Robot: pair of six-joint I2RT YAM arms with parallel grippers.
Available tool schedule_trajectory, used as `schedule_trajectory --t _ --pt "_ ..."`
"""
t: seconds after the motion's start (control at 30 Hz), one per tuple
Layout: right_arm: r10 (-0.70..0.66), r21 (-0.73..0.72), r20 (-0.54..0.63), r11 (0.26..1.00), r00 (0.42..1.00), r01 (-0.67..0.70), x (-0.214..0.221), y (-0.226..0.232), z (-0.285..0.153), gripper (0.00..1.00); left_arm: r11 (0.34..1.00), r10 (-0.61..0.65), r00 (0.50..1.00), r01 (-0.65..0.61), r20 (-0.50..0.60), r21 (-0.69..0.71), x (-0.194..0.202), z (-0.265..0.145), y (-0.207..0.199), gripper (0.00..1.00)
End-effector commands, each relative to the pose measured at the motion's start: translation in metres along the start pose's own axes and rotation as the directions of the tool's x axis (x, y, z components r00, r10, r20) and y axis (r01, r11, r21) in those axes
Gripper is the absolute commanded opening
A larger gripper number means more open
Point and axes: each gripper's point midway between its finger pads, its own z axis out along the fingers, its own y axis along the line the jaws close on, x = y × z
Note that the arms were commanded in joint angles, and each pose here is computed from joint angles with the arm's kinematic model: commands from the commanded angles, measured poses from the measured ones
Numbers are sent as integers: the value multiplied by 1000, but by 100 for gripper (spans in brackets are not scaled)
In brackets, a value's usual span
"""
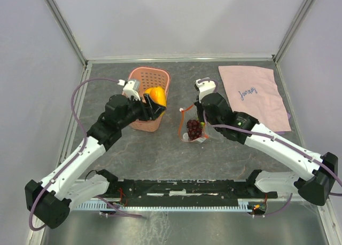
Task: Place the food in the zip-top bag and seal the zipper
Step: Place the fake fruit in the zipper food storage bag.
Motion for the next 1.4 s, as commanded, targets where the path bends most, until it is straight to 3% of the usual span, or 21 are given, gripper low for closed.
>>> schedule_trajectory --t 0.0,0.23,0.4,0.77,1.37 --pt "96 -37 115 995 989 -93 -39 7 -7 1 988 -38 994 21 105 154 -13 -5 -43 28" --pt "150 -83 116 987 982 -141 -39 16 -7 1 980 -52 985 18 167 196 4 -2 -61 27" --pt "212 -105 122 974 970 -200 -38 20 -6 2 967 -156 957 97 245 235 1 1 -68 26" --pt "298 -109 130 952 946 -285 -37 22 -3 1 937 -302 921 238 248 255 20 14 -87 23" --pt "334 -154 141 937 932 -313 -45 27 -10 2 977 -196 957 172 214 122 79 36 -86 22"
